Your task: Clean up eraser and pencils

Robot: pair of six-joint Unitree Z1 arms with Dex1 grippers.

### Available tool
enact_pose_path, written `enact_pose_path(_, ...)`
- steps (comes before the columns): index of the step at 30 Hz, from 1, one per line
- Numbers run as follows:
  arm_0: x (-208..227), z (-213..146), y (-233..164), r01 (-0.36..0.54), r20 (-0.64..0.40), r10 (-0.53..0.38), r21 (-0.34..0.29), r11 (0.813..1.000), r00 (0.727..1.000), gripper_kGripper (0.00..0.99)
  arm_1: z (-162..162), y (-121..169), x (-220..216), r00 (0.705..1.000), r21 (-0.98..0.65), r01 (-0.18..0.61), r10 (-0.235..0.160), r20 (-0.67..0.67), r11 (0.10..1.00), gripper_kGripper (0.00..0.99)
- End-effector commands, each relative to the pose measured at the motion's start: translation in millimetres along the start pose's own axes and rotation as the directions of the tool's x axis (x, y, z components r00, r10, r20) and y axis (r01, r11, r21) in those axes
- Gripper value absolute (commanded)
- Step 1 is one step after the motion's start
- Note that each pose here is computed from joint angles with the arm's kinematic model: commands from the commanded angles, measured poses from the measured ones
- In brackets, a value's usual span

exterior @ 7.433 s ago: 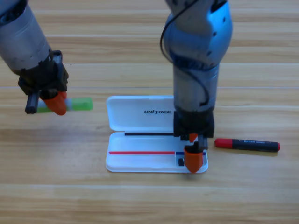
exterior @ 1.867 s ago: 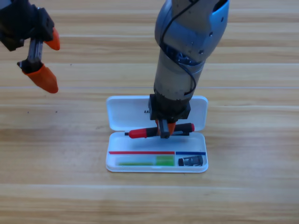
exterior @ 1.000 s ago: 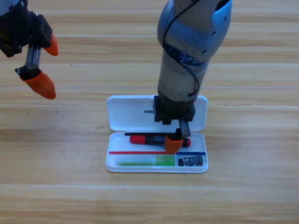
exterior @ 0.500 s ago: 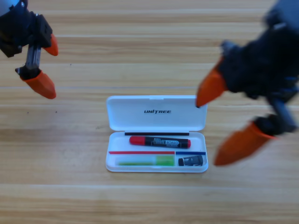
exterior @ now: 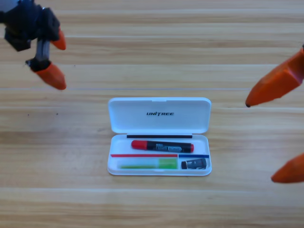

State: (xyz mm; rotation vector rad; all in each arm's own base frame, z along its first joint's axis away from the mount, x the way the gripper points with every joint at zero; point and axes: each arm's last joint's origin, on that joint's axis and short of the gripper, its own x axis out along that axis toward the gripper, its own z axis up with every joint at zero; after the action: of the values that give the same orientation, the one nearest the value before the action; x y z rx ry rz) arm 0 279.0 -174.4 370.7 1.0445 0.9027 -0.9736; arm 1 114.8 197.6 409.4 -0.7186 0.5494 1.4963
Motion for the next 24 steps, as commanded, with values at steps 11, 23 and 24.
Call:
enact_pose_path(11, 46, 24, 56, -0.018, -0.013, 0.018, 0.004, 1.0, 1.0, 0.175, -13, 7, -6, 0.998, 0.021, -0.026, 0.025, 0.054, 0.999, 0.917)
enact_pose_path(23, 92, 35, 67, 0.021, 0.02, -0.021, 0.022, 1.0, 1.0, 0.0, -13, 3, 7, 0.996, 0.033, -0.074, 0.072, 0.052, 0.997, 0.917)
enact_pose_path(24, 97, 35, 68, 0.028, 0.022, -0.029, 0.021, 0.999, 0.999, 0.0, -13, 2, 8, 0.996, 0.035, -0.079, 0.077, 0.05, 0.996, 0.919)
